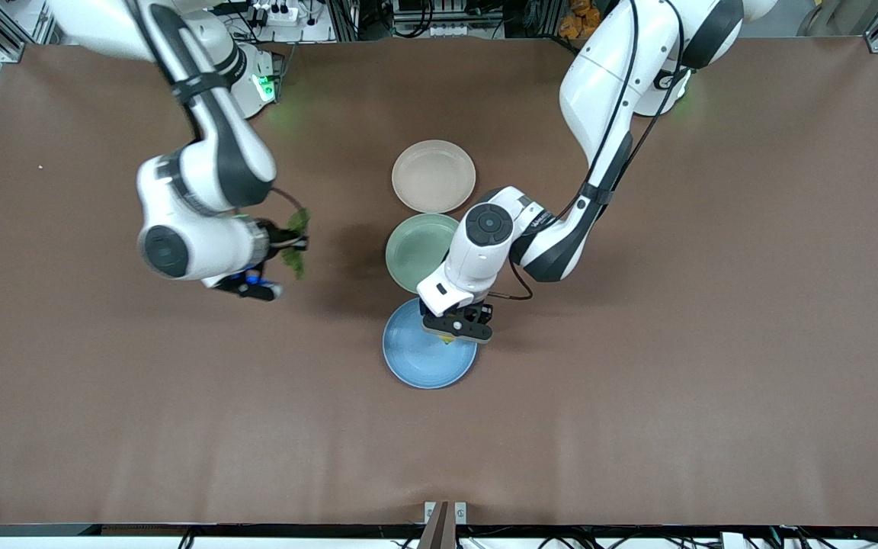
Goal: Place lemon and lettuce in plates
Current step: 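Release the lemon onto the blue plate while the right gripper carries lettuce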
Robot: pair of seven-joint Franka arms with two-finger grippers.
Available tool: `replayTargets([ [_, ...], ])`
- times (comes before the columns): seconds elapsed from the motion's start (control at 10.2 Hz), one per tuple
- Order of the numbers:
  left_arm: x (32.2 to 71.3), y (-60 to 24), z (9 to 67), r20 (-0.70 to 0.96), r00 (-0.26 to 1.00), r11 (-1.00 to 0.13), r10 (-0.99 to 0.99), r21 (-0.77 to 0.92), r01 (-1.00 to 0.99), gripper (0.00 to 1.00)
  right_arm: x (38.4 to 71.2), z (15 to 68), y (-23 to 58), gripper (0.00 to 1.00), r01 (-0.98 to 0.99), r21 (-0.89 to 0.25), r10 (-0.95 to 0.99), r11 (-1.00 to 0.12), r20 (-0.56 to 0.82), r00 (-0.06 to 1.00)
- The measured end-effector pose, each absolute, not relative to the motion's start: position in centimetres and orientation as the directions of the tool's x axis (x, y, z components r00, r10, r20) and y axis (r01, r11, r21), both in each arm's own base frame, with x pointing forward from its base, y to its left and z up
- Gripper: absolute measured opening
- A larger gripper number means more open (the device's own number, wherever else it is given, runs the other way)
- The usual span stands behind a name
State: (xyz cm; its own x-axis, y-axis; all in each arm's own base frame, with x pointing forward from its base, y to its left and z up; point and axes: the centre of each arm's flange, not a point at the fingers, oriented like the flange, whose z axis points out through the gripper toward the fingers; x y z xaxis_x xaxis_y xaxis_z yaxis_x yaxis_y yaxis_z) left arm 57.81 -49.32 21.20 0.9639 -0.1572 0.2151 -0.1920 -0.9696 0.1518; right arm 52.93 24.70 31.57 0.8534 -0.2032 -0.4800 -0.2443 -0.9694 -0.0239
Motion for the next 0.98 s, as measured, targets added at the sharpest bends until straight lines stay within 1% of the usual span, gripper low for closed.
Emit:
replayTargets([
  [0.29, 57.8, -49.2, 20.3, 0.216, 0.964, -0.970, -0.156, 0.153, -0.191, 0.65, 47.5, 31.2, 34.9, 0.03, -0.245, 0.050, -0.241, -0.968, -0.447, 0.861],
  [0.39, 57.9, -49.2, 20.4, 0.218, 0.964, -0.970, -0.155, 0.154, -0.191, 0.70, 45.7, 31.0, 37.5, 0.03, -0.249, 0.065, -0.252, -0.966, -0.431, 0.866],
  [0.49, 57.9, -49.2, 20.4, 0.219, 0.963, -0.969, -0.155, 0.154, -0.191, 0.73, 44.0, 30.9, 39.6, 0.03, -0.255, 0.081, -0.265, -0.964, -0.420, 0.868],
  [0.69, 58.0, -49.3, 20.6, 0.224, 0.962, -0.969, -0.154, 0.157, -0.191, 1.00, 41.1, 30.3, 42.3, 0.03, -0.252, 0.116, -0.277, -0.961, -0.419, 0.865],
  [0.98, 59.3, -49.0, 23.5, 0.271, 0.954, -0.966, -0.132, 0.179, -0.185, 1.00, 37.1, 26.8, 47.1, 0.03, -0.266, 0.119, -0.291, -0.957, -0.380, 0.878],
])
